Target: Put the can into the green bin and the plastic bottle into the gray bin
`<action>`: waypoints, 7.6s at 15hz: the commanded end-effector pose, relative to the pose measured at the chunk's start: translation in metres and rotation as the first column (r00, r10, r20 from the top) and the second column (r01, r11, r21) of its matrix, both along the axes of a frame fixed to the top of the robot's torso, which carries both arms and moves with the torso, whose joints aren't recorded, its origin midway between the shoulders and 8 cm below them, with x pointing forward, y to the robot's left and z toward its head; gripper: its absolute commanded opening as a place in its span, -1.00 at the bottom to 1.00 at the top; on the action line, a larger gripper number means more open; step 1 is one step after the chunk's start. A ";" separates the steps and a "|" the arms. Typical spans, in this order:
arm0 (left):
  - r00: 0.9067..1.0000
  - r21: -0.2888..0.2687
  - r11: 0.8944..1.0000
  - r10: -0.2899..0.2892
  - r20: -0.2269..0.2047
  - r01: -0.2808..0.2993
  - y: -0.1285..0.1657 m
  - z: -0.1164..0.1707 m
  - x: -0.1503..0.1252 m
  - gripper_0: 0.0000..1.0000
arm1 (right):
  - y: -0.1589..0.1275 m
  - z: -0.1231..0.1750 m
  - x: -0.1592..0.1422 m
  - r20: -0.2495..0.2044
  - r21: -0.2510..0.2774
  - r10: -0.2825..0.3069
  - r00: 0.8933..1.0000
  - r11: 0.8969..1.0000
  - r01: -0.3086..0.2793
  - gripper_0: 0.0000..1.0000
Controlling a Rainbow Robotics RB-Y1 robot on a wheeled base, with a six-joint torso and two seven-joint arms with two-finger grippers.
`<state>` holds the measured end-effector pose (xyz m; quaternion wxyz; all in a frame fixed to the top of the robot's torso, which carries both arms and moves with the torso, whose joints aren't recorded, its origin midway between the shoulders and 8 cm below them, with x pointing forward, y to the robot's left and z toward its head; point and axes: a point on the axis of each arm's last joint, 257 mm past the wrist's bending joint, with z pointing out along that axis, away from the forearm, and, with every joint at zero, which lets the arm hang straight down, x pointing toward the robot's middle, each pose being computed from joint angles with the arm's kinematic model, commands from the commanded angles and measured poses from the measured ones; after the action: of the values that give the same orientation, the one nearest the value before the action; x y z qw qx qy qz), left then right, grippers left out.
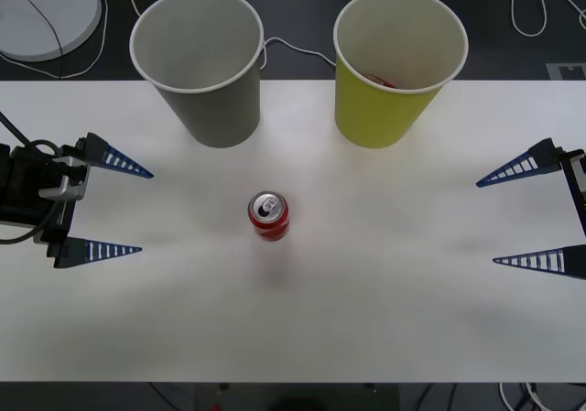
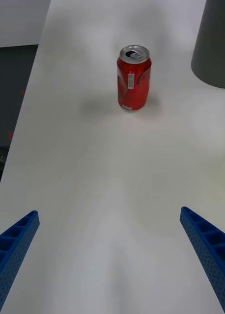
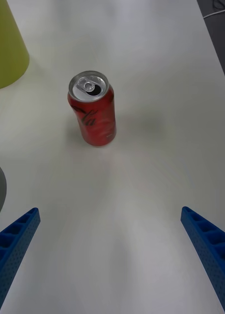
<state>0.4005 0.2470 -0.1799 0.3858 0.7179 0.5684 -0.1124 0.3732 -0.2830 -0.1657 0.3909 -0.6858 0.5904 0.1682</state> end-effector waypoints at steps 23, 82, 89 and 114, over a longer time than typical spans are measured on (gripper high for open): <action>1.000 0.000 1.000 0.000 0.000 0.000 0.000 0.000 0.000 1.00 | 0.057 -0.051 0.032 -0.029 0.283 -0.116 0.993 0.952 0.119 1.00; 1.000 0.000 1.000 0.000 0.000 0.000 0.000 0.000 0.000 1.00 | 0.298 -0.125 0.082 0.036 0.500 -0.276 0.961 0.837 0.221 -1.00; 1.000 0.000 1.000 0.000 0.000 0.000 0.000 0.000 0.000 1.00 | 0.237 -0.110 0.085 0.059 0.467 -0.217 0.974 0.869 0.165 -1.00; 1.000 0.000 1.000 0.000 0.000 0.000 0.000 0.000 0.000 1.00 | 0.003 0.103 0.047 -0.310 -0.003 -0.544 0.780 0.821 0.572 -1.00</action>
<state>0.4005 0.2470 -0.1799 0.3858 0.7179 0.5684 -0.1124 0.4176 -0.2772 -0.0692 0.3613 -0.4395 0.8032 0.1763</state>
